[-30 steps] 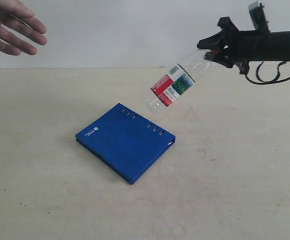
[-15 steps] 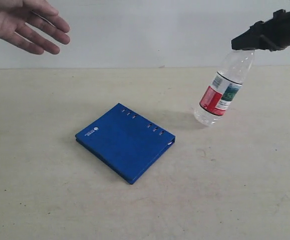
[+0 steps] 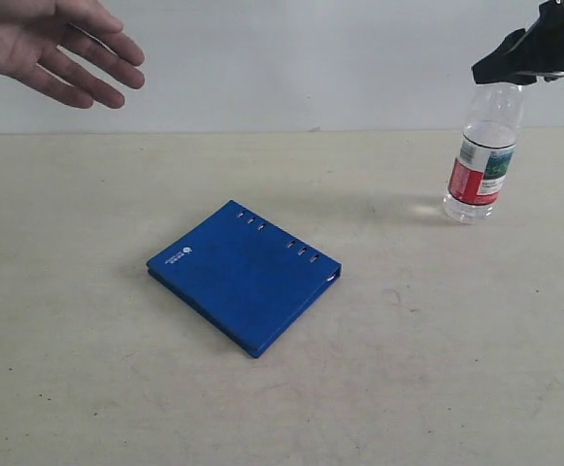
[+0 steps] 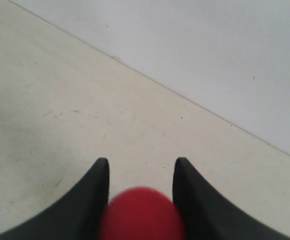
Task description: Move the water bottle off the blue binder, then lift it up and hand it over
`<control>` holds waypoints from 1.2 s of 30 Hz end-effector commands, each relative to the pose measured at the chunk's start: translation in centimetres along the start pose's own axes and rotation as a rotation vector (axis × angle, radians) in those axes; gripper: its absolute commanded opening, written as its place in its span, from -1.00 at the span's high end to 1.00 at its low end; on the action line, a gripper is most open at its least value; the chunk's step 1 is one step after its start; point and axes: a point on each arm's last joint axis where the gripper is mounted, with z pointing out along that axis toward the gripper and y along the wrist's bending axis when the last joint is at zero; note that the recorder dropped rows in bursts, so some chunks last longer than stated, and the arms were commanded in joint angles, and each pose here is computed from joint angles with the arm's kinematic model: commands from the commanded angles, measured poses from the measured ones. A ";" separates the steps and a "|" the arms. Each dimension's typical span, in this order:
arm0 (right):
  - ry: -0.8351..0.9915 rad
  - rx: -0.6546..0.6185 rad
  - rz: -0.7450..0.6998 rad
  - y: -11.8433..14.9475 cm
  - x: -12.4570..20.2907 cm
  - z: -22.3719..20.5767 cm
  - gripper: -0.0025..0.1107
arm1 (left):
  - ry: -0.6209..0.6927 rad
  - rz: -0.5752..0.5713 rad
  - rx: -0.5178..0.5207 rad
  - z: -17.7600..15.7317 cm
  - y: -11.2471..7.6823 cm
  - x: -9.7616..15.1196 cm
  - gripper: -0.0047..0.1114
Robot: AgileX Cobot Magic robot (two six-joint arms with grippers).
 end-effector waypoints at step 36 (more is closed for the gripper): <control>0.551 -0.578 0.211 23.1 2.1 3.8 -0.14 | -0.242 -0.701 0.097 -0.3 -0.1 -2.3 0.84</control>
